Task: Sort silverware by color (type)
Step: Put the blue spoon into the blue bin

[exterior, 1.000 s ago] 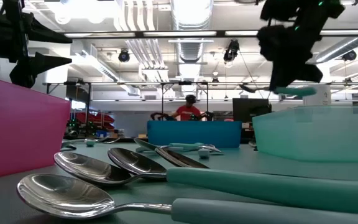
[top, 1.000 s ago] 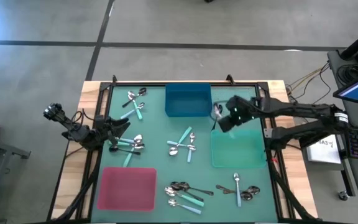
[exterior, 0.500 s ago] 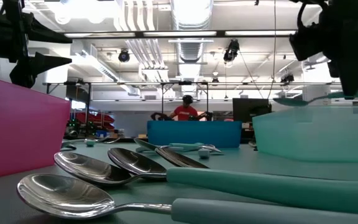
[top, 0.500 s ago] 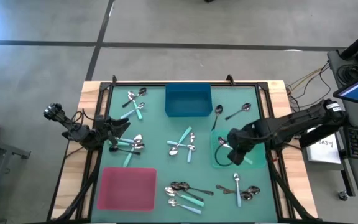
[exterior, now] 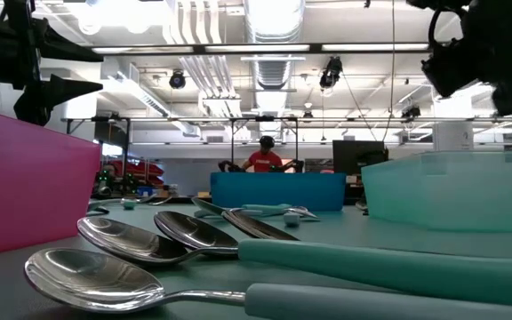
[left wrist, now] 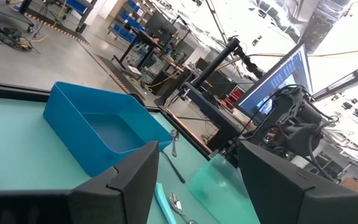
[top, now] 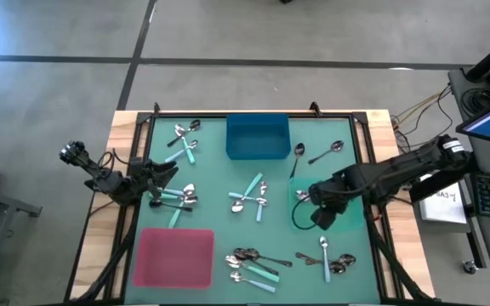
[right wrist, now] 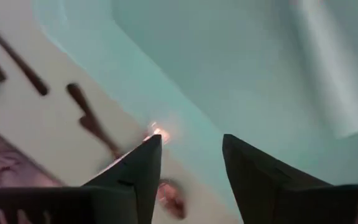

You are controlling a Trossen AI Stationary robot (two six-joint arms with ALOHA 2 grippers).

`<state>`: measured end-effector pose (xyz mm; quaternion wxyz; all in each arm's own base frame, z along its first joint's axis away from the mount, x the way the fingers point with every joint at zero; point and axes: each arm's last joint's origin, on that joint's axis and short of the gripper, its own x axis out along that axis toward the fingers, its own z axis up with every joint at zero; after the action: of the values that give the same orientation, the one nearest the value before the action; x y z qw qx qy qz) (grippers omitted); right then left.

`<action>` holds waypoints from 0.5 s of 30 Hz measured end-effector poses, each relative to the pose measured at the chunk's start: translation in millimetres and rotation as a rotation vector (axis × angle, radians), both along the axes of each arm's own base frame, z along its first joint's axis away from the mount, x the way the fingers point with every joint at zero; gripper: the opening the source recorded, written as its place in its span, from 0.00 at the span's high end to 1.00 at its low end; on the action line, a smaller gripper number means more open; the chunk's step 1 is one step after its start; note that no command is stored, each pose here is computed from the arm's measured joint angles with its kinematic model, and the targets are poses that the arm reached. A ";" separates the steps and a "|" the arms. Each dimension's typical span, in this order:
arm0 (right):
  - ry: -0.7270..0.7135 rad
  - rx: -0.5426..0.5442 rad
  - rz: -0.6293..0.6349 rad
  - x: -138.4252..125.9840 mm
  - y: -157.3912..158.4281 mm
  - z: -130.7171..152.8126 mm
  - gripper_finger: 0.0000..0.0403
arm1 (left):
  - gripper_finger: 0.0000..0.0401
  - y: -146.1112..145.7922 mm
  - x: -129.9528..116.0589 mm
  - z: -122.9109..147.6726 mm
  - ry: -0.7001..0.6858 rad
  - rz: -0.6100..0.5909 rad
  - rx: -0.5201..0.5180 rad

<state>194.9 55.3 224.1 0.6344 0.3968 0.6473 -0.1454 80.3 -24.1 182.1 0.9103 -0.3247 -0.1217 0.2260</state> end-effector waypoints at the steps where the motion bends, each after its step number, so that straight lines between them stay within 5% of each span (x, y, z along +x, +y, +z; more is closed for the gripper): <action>1: 0.011 0.015 -0.025 -0.7 2.6 0.9 0.59 | 0.49 0.0 0.0 -0.1 0.000 0.000 0.000; 15: 0.105 0.064 -0.095 -0.7 88.4 -25.2 0.63 | 0.49 0.0 0.0 0.0 0.000 0.000 0.000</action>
<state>194.2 143.7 198.9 0.5788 0.4390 0.6646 -0.1750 80.3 -24.1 182.1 0.9103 -0.3248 -0.1217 0.2259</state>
